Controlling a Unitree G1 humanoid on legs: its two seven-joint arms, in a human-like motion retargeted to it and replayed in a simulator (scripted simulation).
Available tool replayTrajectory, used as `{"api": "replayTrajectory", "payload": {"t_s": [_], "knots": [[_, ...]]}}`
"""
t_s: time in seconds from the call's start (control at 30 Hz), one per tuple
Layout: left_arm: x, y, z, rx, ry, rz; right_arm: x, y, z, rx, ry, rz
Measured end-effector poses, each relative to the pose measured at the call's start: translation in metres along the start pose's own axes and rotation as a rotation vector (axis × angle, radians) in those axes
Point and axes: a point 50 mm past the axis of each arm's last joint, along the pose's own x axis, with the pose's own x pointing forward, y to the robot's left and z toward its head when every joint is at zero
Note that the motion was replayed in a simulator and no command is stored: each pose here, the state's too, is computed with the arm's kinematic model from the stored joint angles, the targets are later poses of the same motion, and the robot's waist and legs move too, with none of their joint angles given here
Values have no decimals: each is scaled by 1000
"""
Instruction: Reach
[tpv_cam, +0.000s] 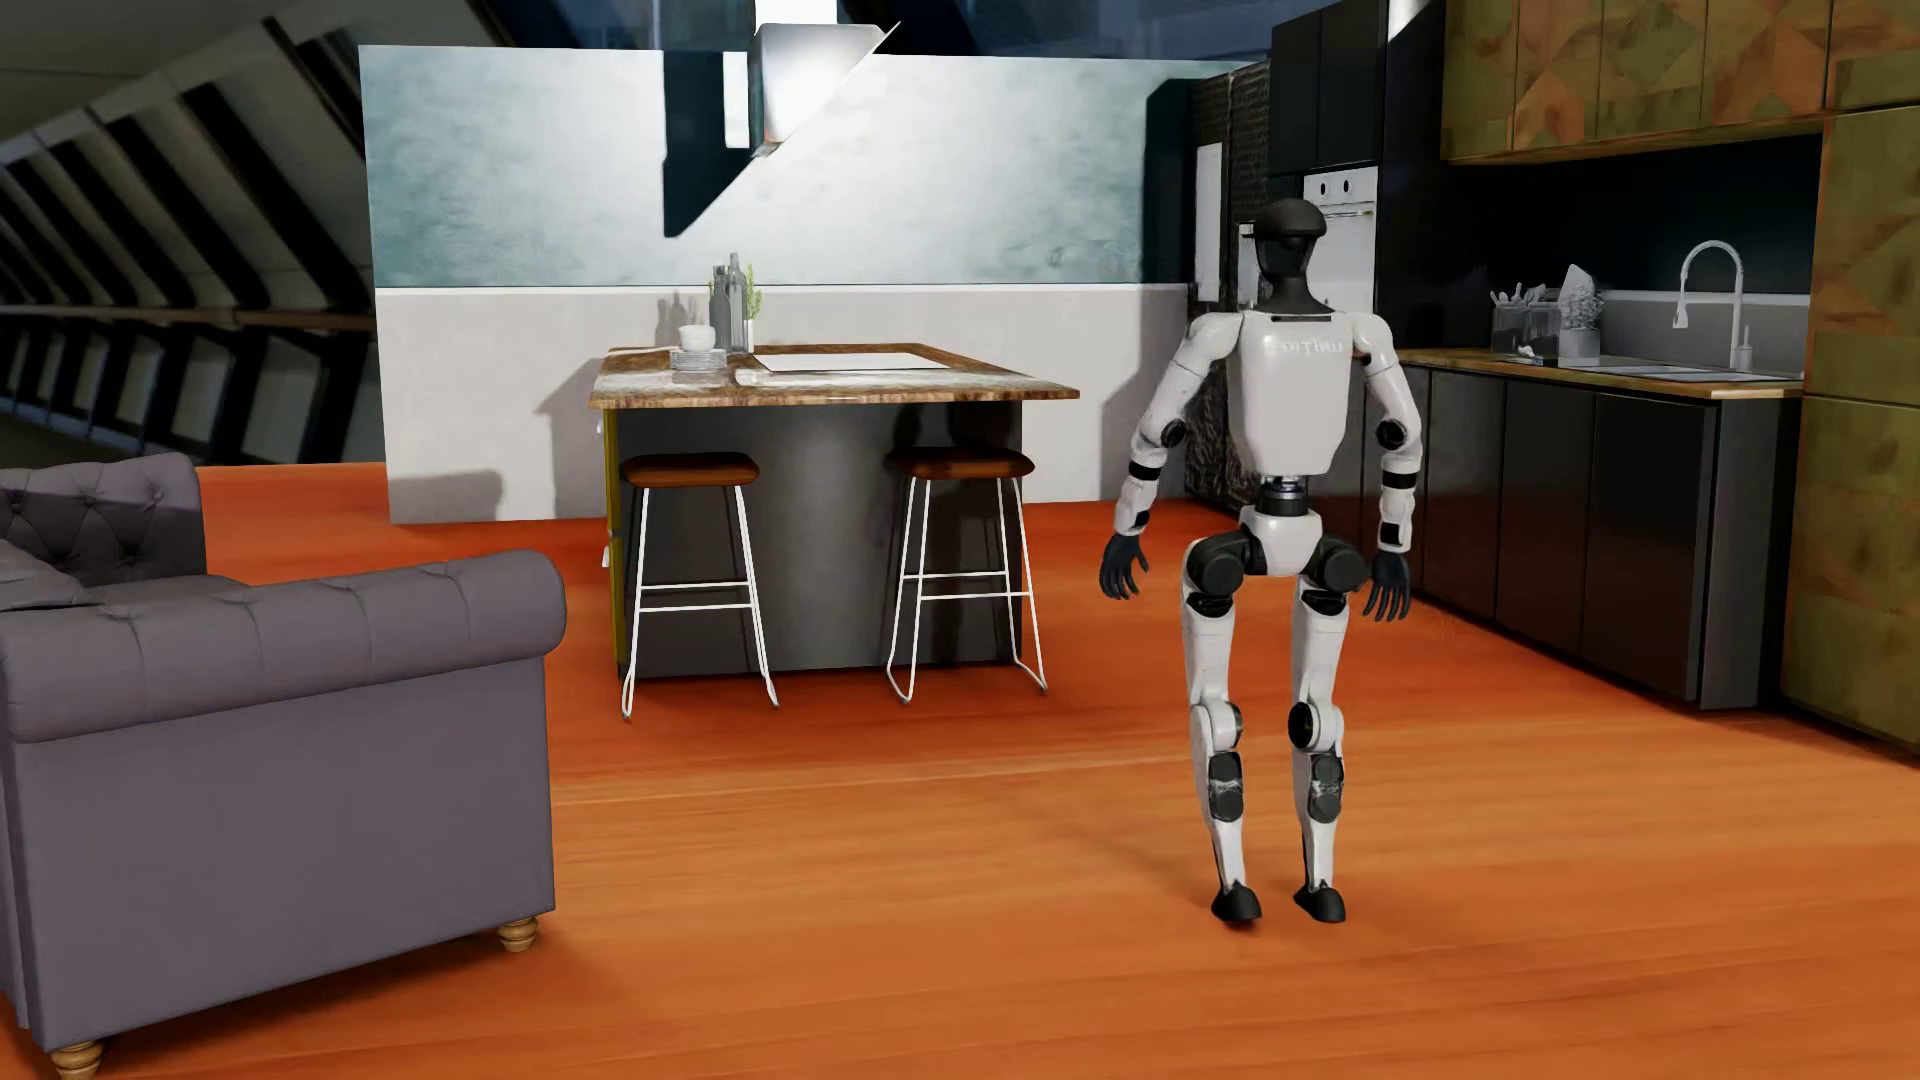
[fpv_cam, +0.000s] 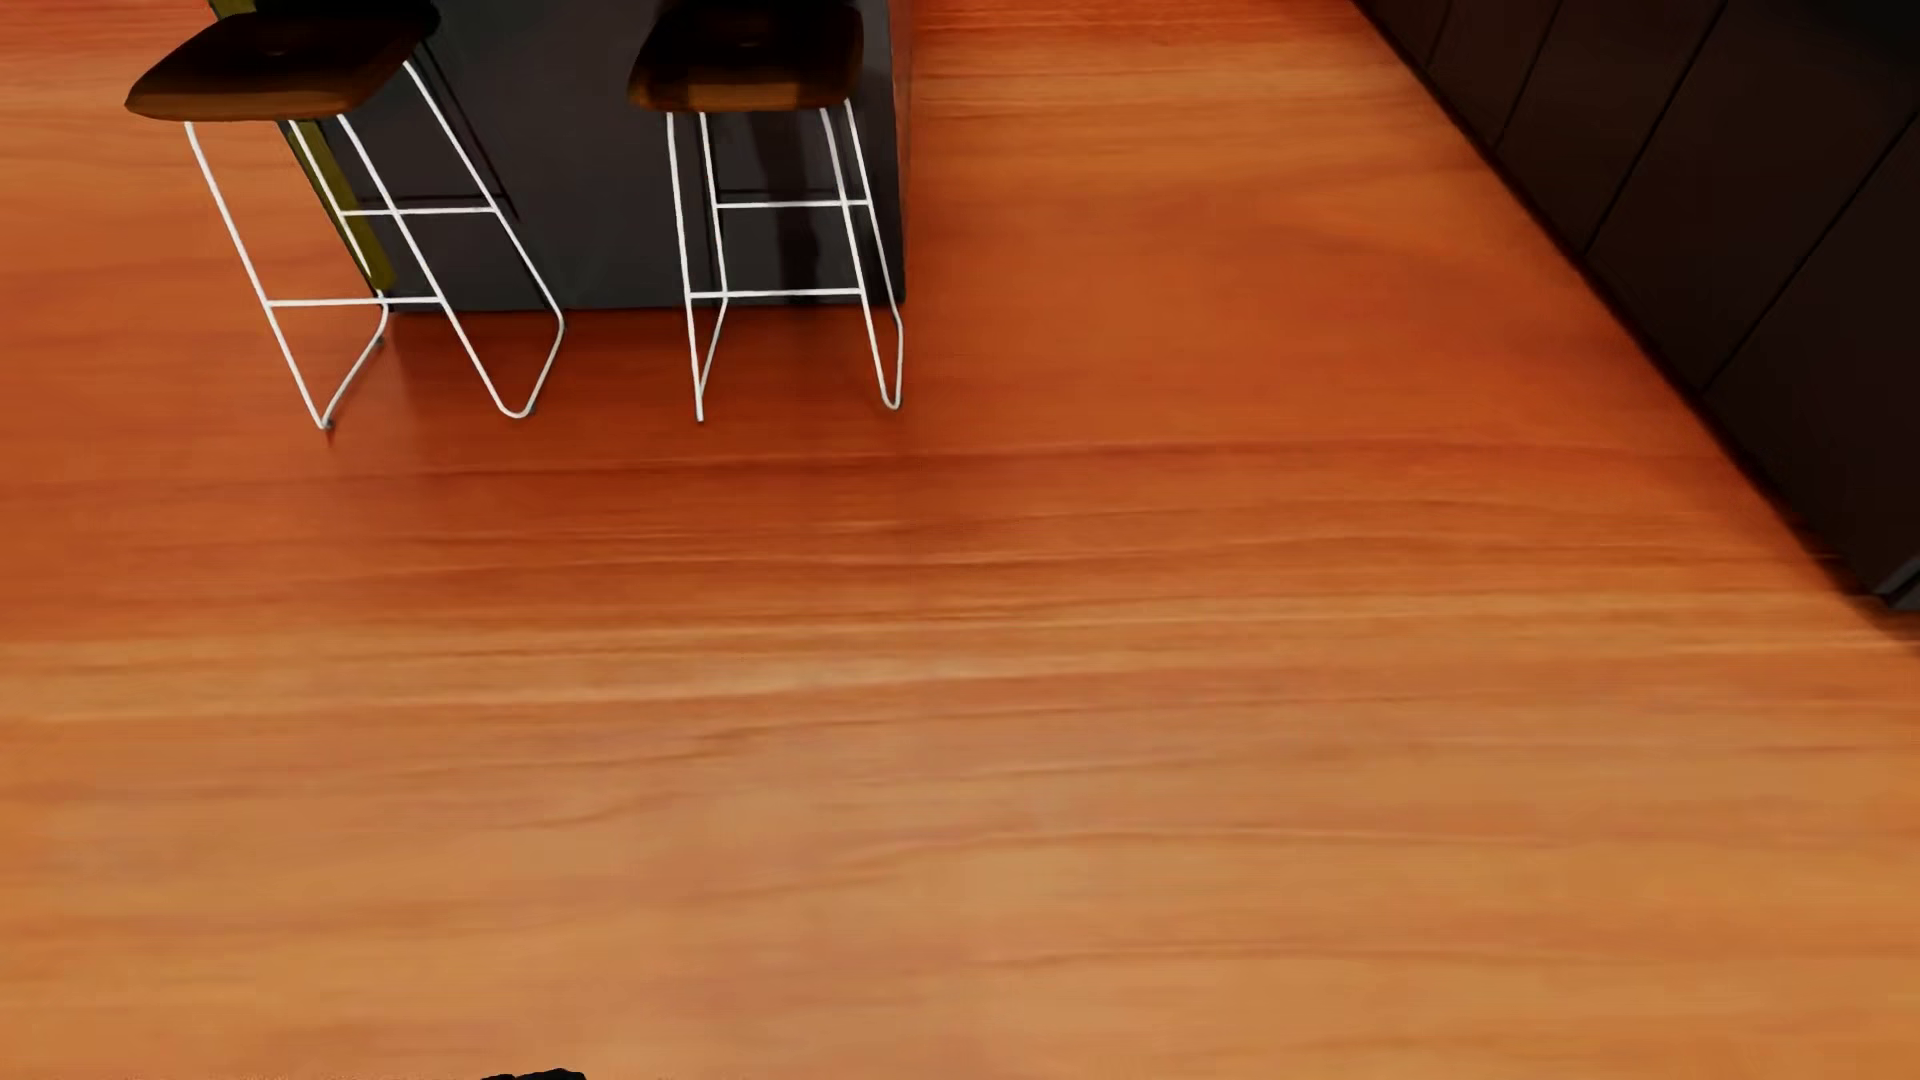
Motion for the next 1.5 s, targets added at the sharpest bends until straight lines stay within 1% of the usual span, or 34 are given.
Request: {"api": "replayTrajectory", "payload": {"t_s": [0.03, 0.1, 0.13, 0.2, 0.27, 0.33, 0.4, 0.5, 0.53, 0.57, 0.7, 0.83, 1.17, 1.5], "knots": [[-3, 62, 12, 5, -17, 148, 0, 0, -2, -63, 8, 13], [-26, 155, 21, 22, -15, 373, -1, -15, -1, -85, 6, -18], [-47, 201, 25, 21, -15, 494, -1, -23, -1, -91, 5, -36], [-100, 278, 29, -6, -11, 718, -3, -37, -1, -91, 3, -71], [-162, 336, 29, -58, -15, 922, -5, -50, -4, -104, 13, -101], [-222, 373, 19, -145, 1, 1093, -8, -60, -9, -117, 27, -123], [-274, 395, 14, -220, -20, 1228, -11, -67, -16, -122, 49, -139], [-331, 408, -1, -342, -27, 1365, -14, -73, -24, -136, 74, -149], [-325, 404, -13, -365, 17, 1351, -15, -74, -26, -137, 81, -150], [-318, 402, -17, -351, 35, 1334, -15, -73, -28, -133, 85, -150], [-302, 398, -16, -307, 46, 1297, -17, -69, -35, -120, 98, -143], [-299, 397, -16, -302, 47, 1289, -17, -66, -38, -117, 106, -136], [-301, 397, -17, -305, 49, 1294, -17, -74, -33, -109, 92, -158], [-303, 398, -19, -307, 50, 1299, -18, -66, -40, -116, 111, -136]]}}
